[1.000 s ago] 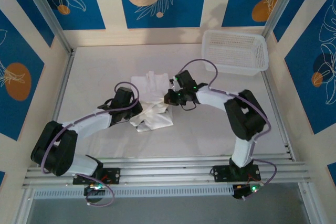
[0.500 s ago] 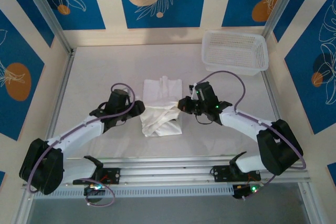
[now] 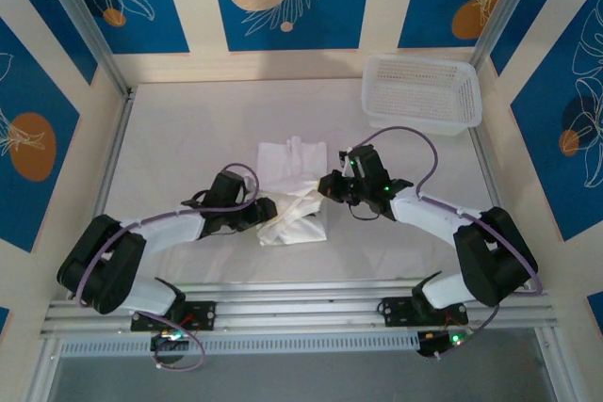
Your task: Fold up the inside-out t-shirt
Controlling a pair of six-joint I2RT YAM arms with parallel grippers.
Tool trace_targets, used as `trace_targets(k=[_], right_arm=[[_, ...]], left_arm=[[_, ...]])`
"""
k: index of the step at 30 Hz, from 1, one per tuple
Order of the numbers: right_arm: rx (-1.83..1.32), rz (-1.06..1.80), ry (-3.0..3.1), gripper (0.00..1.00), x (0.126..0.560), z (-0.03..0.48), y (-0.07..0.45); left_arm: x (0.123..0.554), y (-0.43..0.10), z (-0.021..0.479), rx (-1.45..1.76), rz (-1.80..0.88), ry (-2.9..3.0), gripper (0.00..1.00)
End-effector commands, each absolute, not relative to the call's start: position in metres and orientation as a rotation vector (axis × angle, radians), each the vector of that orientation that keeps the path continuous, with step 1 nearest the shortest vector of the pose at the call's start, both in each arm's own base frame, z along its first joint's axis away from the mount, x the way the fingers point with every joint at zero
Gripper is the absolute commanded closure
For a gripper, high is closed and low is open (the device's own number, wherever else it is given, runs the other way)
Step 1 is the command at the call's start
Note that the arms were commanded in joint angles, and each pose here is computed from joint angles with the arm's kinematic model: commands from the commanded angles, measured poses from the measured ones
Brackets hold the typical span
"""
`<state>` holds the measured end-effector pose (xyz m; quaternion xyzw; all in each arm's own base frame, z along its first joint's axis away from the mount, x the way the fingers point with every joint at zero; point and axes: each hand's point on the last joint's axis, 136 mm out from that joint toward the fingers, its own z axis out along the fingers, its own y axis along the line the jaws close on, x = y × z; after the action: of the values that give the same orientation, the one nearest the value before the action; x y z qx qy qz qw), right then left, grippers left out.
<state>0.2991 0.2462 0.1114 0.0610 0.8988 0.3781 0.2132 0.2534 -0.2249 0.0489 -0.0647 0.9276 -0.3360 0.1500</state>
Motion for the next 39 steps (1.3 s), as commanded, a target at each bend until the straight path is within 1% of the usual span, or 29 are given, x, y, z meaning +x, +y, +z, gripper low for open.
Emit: trace_targets(k=[1,7,14,17,21,24,26,27,28,34,37,39], right_arm=[[0.143,1.062,2.496,1.00,0.300,0.118,0.251],[0.133,1.050,2.499,1.00,0.299,0.118,0.250],[0.128,1.051,2.500,1.00,0.301,0.119,0.253],[0.131,1.049,2.505,1.00,0.301,0.118,0.253],[0.130,1.038,2.510,1.00,0.300,0.116,0.253],[0.140,1.034,2.510,1.00,0.299,0.117,0.252],[0.158,1.027,2.512,1.00,0.298,0.118,0.249],[0.169,1.025,2.505,1.00,0.296,0.121,0.246],[0.179,1.024,2.492,1.00,0.294,0.124,0.243],[0.301,1.023,2.409,1.00,0.268,0.139,0.217],[0.337,1.031,2.343,1.00,0.262,0.148,0.210],[0.383,1.024,2.307,1.00,0.263,0.149,0.206]], left_arm=[[0.255,-0.235,0.067,-0.125,-1.007,2.641,0.37],[0.239,-0.210,0.065,-0.142,-0.853,2.705,0.34],[0.240,-0.214,0.070,-0.142,-0.882,2.692,0.36],[0.243,-0.223,0.073,-0.143,-0.948,2.674,0.43],[0.244,-0.223,0.074,-0.143,-0.950,2.666,0.61],[0.244,-0.221,0.076,-0.152,-0.940,2.657,0.71],[0.245,-0.221,0.081,-0.156,-0.953,2.635,0.86],[0.246,-0.222,0.085,-0.156,-0.966,2.621,0.95],[0.247,-0.224,0.091,-0.154,-0.988,2.602,1.00],[0.249,-0.252,0.131,-0.028,-1.188,2.479,1.00],[0.255,-0.267,0.148,0.043,-1.219,2.424,1.00],[0.265,-0.270,0.151,0.034,-1.195,2.407,1.00]])
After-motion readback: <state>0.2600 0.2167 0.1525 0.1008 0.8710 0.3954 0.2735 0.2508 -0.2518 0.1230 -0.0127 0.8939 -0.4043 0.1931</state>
